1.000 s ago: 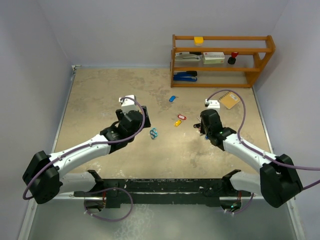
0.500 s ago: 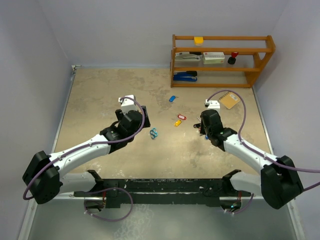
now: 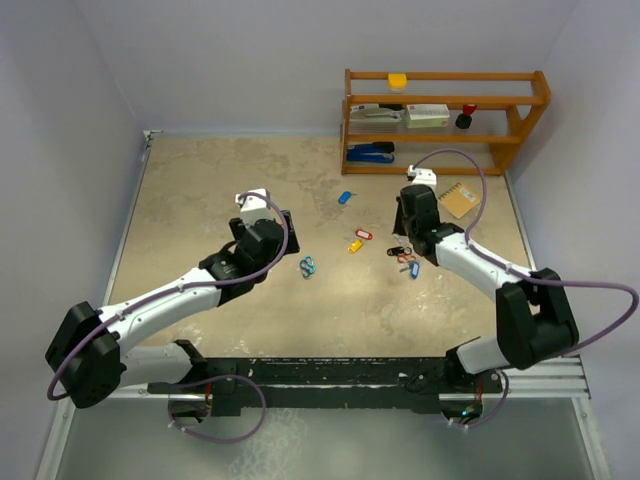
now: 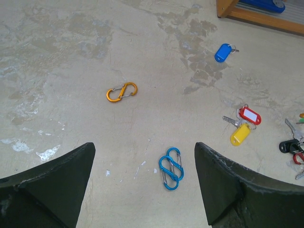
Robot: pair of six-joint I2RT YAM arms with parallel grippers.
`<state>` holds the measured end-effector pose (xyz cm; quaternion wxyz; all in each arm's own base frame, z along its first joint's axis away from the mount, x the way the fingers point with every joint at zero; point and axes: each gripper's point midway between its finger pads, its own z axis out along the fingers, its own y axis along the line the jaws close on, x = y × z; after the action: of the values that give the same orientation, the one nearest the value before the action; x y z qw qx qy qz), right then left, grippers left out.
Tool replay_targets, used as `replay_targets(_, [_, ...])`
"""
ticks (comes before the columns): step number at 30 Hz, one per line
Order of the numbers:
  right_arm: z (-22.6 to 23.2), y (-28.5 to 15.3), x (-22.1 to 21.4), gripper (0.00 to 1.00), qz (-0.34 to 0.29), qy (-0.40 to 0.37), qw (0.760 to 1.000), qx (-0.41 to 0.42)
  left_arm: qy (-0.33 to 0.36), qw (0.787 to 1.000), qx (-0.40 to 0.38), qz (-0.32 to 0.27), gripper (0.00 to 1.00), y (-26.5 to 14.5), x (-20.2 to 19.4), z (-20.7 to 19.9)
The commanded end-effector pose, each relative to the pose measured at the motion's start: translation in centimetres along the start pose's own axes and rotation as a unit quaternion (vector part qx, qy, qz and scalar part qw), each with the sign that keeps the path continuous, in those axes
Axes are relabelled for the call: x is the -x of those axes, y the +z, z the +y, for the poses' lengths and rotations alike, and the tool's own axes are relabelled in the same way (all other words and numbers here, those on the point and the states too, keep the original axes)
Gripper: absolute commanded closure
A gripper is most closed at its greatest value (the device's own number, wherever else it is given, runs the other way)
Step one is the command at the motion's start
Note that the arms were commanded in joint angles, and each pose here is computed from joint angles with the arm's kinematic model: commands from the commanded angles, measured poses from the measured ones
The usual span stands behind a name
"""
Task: Put the keys on the keyring
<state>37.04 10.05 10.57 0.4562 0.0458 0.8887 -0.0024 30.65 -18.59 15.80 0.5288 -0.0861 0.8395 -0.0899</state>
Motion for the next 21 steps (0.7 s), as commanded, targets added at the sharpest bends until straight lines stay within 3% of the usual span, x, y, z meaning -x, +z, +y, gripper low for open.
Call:
replay_targets(1, [-0.3,2.1,3.6,1.0,-0.035,0.021,0.999,0.008,-0.021,1.0,-0.011,-0.019,0.18,0.2,1.4,-0.6])
replay_targets(14, [-1.0,7.7,7.2,0.98,-0.041,0.041,0.998,0.028,-0.024,1.0,-0.01,-0.014,0.18,0.7,1.0,-0.6])
replay_targets(15, [-0.9,7.8,7.2,0.86,-0.039,0.042,0.998,0.03,-0.024,1.0,-0.01,-0.013,0.18,0.7,1.0,-0.6])
replay_targets(17, [-0.7,7.9,7.3,0.52,-0.04,0.045,0.998,0.034,-0.026,1.0,-0.009,-0.013,0.18,0.7,1.0,-0.6])
replay_targets(19, [-0.6,7.7,7.3,0.42,-0.042,0.046,0.997,0.038,-0.026,1.0,-0.009,-0.013,0.18,0.7,0.9,-0.5])
replay_targets(21, [-0.6,7.3,7.4,0.39,-0.042,0.046,0.997,0.041,-0.026,1.0,-0.01,-0.012,0.18,0.7,0.8,-0.5])
